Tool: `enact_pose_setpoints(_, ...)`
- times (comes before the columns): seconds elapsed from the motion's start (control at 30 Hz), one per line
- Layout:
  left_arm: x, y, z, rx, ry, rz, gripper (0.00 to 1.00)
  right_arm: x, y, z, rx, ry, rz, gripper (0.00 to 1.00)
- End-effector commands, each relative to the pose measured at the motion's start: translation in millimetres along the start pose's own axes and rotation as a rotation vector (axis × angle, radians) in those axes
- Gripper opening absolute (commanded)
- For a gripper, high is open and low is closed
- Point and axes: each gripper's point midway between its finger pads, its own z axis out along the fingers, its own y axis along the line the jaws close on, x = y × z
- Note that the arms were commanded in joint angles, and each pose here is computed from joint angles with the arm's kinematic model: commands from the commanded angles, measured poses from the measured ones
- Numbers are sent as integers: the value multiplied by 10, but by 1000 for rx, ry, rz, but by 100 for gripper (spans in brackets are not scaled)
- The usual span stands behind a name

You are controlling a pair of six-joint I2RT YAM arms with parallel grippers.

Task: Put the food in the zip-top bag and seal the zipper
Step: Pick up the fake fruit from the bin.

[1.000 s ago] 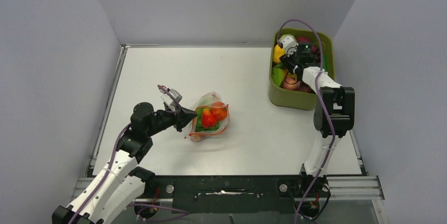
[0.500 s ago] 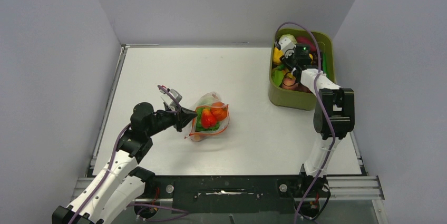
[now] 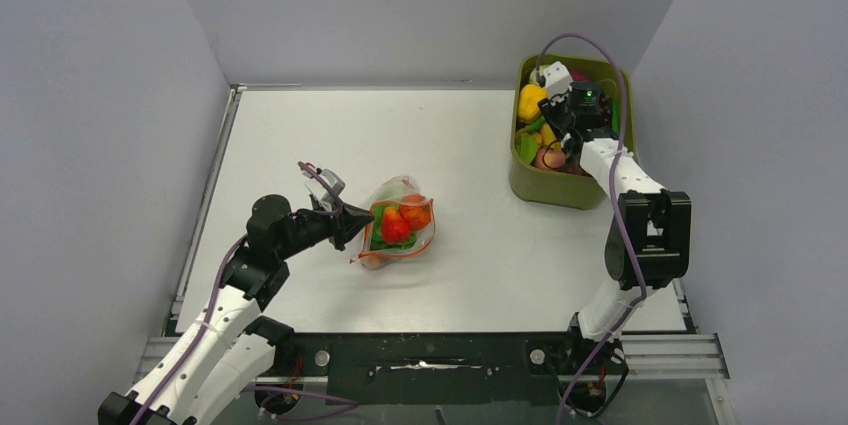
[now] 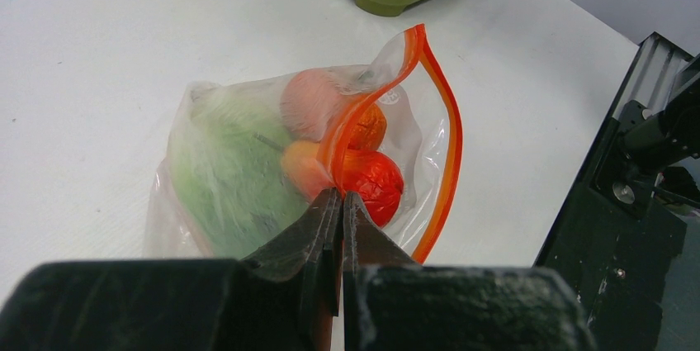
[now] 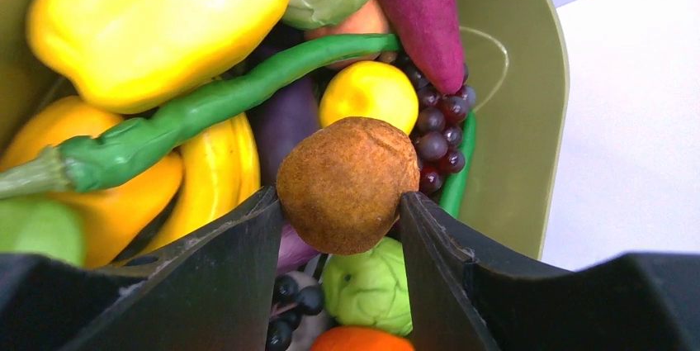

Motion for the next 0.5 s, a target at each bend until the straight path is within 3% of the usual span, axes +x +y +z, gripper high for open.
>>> enact_pose_setpoints(0.0, -270, -47, -21, 11, -86, 54, 0, -325, -20, -353, 1, -85, 113, 42)
enact_pose_setpoints(0.47, -269, -33, 54, 11, -40, -20, 0, -771, 481, -1368, -214, -290, 161, 42)
